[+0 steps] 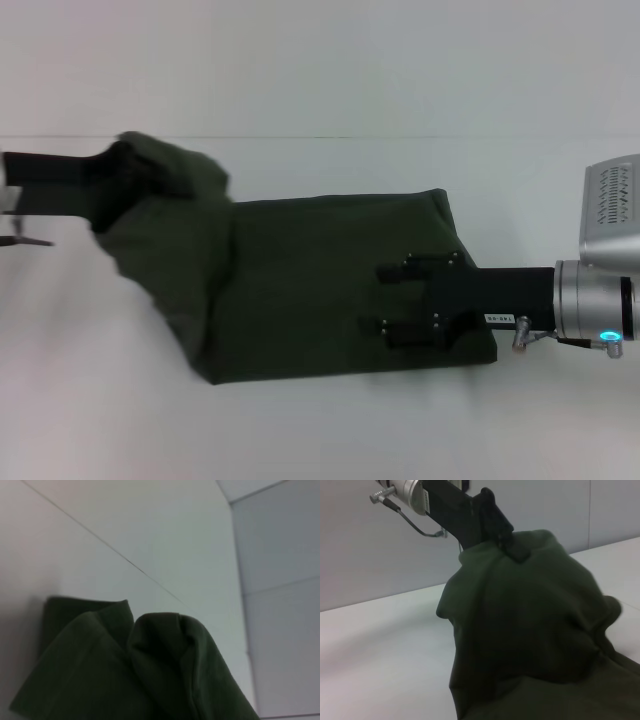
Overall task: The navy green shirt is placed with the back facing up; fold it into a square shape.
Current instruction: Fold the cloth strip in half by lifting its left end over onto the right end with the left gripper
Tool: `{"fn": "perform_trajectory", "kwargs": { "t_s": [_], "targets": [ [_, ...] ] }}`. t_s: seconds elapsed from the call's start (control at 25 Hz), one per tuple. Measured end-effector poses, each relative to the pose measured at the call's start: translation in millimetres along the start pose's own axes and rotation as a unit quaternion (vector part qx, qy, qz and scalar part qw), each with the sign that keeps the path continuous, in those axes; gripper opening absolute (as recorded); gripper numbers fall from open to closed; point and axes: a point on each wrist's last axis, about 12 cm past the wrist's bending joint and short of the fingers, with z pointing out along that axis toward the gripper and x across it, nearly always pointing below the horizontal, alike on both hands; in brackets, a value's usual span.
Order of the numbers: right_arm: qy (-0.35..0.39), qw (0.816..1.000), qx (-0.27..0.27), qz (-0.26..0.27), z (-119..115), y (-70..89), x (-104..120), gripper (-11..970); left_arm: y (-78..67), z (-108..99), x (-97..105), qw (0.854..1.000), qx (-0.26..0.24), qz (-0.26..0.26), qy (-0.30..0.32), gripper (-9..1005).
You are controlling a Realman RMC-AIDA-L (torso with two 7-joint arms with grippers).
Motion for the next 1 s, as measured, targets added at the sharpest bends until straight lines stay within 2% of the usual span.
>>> {"fn": "perform_trajectory", "kwargs": {
  "t_s": [0.24, 0.44, 0.68, 1.0],
  "targets": [
    [0.002, 1.0, 0.004, 0.003, -3, 1.2, 5, 795, -3.1, 51, 28, 0.997, 0.066, -0.04, 0.001, 122],
    [0.0, 1.0, 0.014, 0.01, -11, 1.3, 11, 795, 3.9, 81, 51, 0.993, 0.095, -0.068, -0.025, 125],
    [-0.006, 0.999, 0.033, 0.023, -23, 1.0, 20, 796, 12.6, 103, 69, 0.988, 0.115, -0.085, -0.054, 128],
    [-0.013, 0.998, 0.055, 0.03, -35, -0.6, 25, 796, 7.8, 121, 76, 0.987, 0.128, -0.073, -0.067, 133]
  ]
}}
